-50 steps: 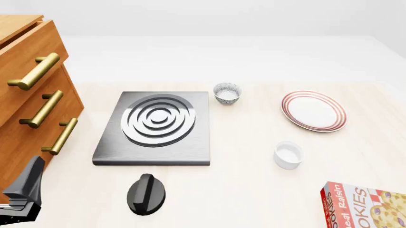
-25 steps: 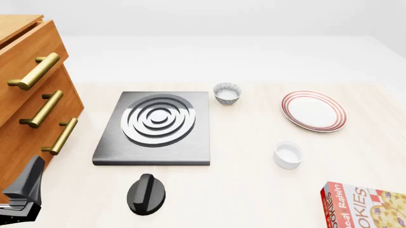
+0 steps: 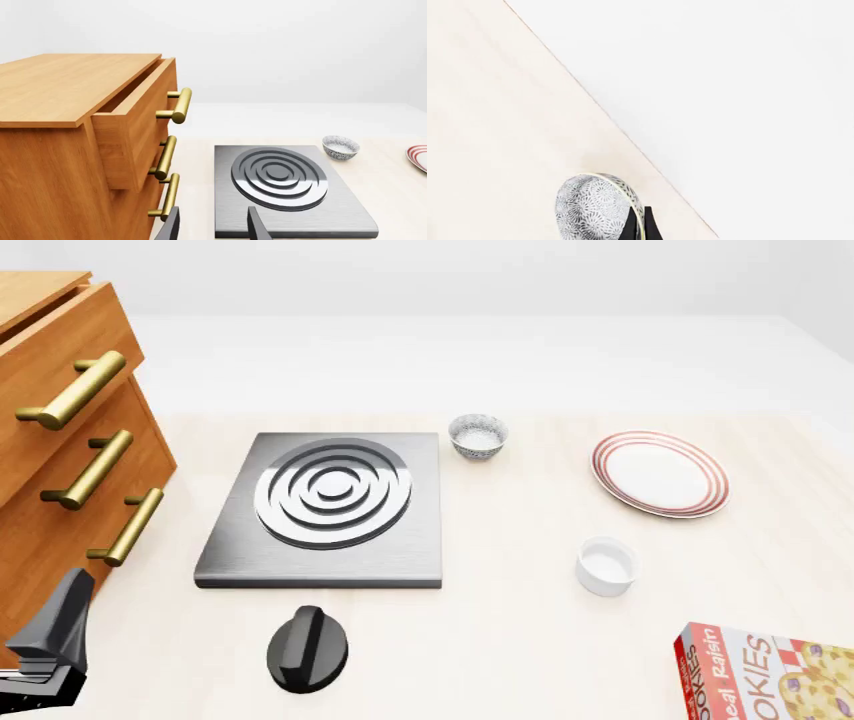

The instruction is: Pick the akita bowl next to the cookies box and place it on the plate.

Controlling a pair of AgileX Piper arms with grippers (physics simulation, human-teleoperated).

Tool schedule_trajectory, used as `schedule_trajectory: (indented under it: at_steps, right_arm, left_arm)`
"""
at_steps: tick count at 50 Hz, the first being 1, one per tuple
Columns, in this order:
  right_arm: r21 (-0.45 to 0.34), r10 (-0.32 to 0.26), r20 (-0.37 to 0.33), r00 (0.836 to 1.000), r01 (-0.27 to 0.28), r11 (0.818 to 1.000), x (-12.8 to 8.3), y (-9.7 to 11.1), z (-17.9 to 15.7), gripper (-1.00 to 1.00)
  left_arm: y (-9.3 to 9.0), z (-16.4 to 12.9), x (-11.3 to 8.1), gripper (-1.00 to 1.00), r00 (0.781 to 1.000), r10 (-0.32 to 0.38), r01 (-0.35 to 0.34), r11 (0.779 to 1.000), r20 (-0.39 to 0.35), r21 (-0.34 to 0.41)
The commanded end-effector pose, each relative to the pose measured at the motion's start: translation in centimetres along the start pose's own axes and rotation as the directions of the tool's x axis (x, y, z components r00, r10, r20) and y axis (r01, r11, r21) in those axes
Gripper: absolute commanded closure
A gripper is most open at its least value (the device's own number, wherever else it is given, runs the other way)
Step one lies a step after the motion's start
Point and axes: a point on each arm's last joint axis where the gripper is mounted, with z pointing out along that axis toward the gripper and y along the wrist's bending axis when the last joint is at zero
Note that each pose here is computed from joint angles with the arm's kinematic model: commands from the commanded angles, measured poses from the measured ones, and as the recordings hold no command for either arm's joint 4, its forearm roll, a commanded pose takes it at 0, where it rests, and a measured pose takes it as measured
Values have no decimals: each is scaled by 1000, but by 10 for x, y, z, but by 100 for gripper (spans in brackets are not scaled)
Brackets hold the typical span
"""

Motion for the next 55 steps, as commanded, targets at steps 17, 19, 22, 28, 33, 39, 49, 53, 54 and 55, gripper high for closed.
schedule_trajectory:
  at_steps: [17,19,22,28,33,39,49,53,54,55]
  right_arm:
    - [5,8,128,992,-9,1000,-33,6,-128,100]
    - [5,4,131,991,-5,1000,-35,6,-133,100]
    - [-1,0,136,991,0,1000,-37,11,-141,100]
    - [-7,-10,142,990,11,1000,-41,15,-154,100]
    - [-13,-12,143,990,14,1000,-43,18,-163,100]
    - [-24,-13,141,990,17,1000,-45,25,-170,100]
    - [-45,-17,140,990,23,999,-49,38,-177,100]
    - [-59,-28,142,990,37,998,-51,47,-180,100]
    - [-62,-33,143,989,42,997,-51,50,-180,100]
    - [-63,-36,142,989,45,997,-52,51,-179,100]
  left_arm:
    - [0,0,0,-100,1000,0,0,1000,0,0]
    - [0,0,0,-100,1000,0,0,1000,0,0]
    - [0,0,0,-100,1000,0,0,1000,0,0]
    - [0,0,0,-100,1000,0,0,1000,0,0]
    - [0,0,0,-100,1000,0,0,1000,0,0]
    - [0,0,0,-100,1000,0,0,1000,0,0]
    - [0,0,0,-100,1000,0,0,1000,0,0]
    - [0,0,0,-100,1000,0,0,1000,0,0]
    - [0,0,0,-100,1000,0,0,1000,0,0]
    - [0,0,0,-100,1000,0,0,1000,0,0]
